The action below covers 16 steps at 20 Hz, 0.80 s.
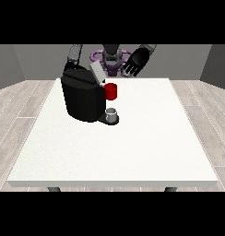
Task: Insert the coffee pod into the coffee machine and close the lid
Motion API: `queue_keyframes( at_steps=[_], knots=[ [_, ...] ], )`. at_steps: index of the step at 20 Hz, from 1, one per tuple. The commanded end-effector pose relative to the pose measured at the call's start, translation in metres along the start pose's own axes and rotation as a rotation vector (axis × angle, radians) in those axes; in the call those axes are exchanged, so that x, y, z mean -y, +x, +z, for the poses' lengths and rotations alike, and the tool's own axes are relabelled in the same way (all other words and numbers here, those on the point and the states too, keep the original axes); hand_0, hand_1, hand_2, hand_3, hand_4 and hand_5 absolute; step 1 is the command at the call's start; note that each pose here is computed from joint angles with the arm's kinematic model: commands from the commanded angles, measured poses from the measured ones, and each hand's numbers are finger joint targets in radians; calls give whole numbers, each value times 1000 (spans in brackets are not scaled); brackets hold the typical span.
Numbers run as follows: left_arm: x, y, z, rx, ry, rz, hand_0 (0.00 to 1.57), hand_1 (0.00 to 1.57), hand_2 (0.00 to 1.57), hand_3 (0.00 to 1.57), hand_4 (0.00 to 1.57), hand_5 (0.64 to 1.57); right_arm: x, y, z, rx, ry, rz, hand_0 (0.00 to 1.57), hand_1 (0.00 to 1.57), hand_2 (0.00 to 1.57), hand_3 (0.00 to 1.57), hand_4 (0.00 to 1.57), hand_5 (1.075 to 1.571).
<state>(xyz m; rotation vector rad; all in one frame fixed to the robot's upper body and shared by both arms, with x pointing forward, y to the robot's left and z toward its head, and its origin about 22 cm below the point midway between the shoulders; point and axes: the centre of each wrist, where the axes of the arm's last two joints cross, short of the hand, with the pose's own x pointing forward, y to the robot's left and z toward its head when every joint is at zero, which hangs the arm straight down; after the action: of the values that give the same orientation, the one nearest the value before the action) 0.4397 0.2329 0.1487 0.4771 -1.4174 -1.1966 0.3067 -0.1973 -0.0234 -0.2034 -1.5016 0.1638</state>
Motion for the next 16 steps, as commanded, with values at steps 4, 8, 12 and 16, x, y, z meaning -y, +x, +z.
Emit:
queue_keyframes(
  at_steps=[4, 8, 12, 16],
  knots=[
    [-52, 34, -4, 14, 65, 34, 1268, 1268, 1295, 1269, 488, 1571, 18, 25, -17, 61, -25, 1, 0, 0, 0, 0, 0, 1571],
    [-71, 22, 5, 6, 132, -8, 1155, 1155, 1247, 1266, 484, 1571, 11, 42, -14, 131, -1, 11, 0, 0, 0, 0, 0, 1571],
    [-91, 28, 7, -35, 186, 3, 1222, 1222, 1288, 1238, 475, 1571, 10, 68, -21, 181, 5, 22, 0, 0, 0, 0, 0, 1571],
    [-109, 37, 11, -11, 204, -18, 1290, 1290, 1319, 1261, 478, 1571, 15, 66, -23, 182, -21, -13, 0, 0, 0, 0, 186, 1571]
  ],
)
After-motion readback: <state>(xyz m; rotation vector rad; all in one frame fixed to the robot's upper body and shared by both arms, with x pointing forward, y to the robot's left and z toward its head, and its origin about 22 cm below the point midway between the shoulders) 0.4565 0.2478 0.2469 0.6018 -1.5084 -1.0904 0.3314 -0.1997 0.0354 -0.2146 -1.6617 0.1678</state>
